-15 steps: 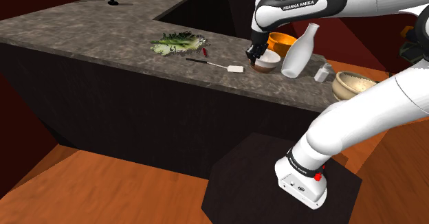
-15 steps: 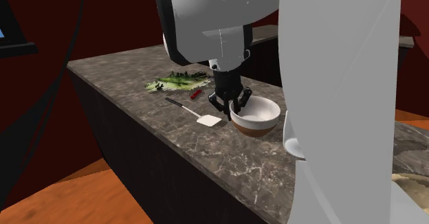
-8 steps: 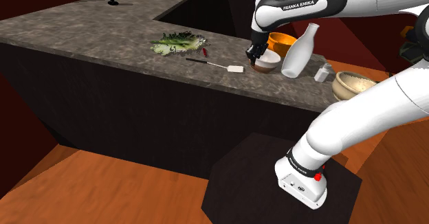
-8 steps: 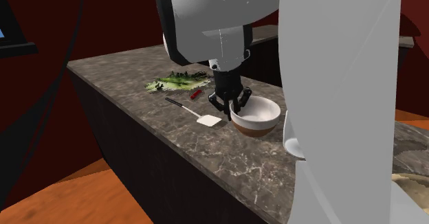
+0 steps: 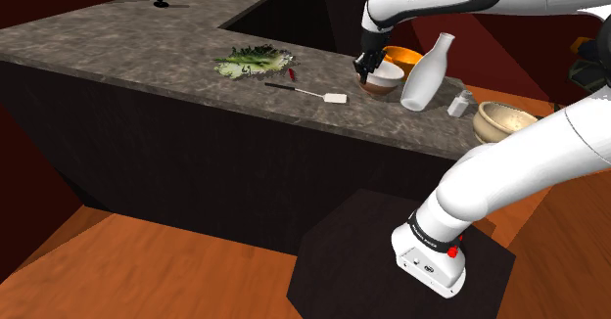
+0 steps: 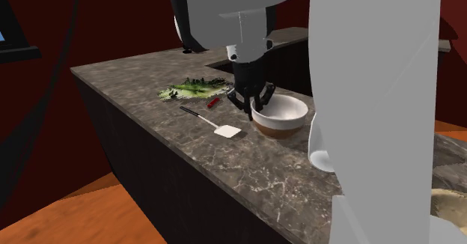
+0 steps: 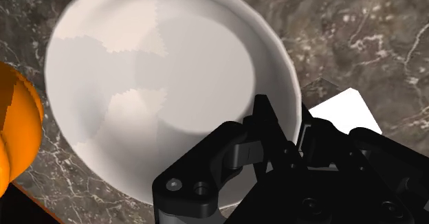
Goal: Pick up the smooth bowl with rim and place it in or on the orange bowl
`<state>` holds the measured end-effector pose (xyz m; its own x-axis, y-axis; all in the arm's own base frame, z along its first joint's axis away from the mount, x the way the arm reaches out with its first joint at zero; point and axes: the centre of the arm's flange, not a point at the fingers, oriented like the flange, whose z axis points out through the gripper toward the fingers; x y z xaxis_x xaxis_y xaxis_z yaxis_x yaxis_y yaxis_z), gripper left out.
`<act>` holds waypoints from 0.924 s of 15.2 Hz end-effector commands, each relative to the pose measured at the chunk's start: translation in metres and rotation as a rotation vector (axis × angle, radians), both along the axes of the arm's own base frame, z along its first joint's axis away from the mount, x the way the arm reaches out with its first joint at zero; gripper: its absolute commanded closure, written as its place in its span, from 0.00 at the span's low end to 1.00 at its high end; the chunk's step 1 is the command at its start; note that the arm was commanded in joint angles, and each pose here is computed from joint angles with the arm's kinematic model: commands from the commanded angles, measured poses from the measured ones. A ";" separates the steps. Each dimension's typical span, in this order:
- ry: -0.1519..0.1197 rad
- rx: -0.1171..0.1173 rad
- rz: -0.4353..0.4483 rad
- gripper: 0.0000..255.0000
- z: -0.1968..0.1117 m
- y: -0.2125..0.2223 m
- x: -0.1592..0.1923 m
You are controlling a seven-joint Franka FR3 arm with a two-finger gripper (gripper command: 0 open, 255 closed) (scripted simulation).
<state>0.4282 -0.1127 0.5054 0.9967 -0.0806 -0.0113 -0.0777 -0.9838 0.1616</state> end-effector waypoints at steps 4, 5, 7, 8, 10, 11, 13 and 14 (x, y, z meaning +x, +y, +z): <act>0.000 0.000 0.000 1.00 0.026 0.001 -0.001; 0.000 0.000 0.000 1.00 0.031 0.001 -0.001; 0.000 0.000 0.000 1.00 0.042 0.001 -0.001; 0.000 0.000 0.000 1.00 0.047 0.001 -0.001; 0.000 0.000 0.000 1.00 0.058 0.001 -0.001; 0.000 0.000 0.000 1.00 0.063 0.001 -0.001; 0.000 0.000 0.000 1.00 0.074 0.001 -0.001; 0.000 0.000 0.000 1.00 0.079 0.001 -0.001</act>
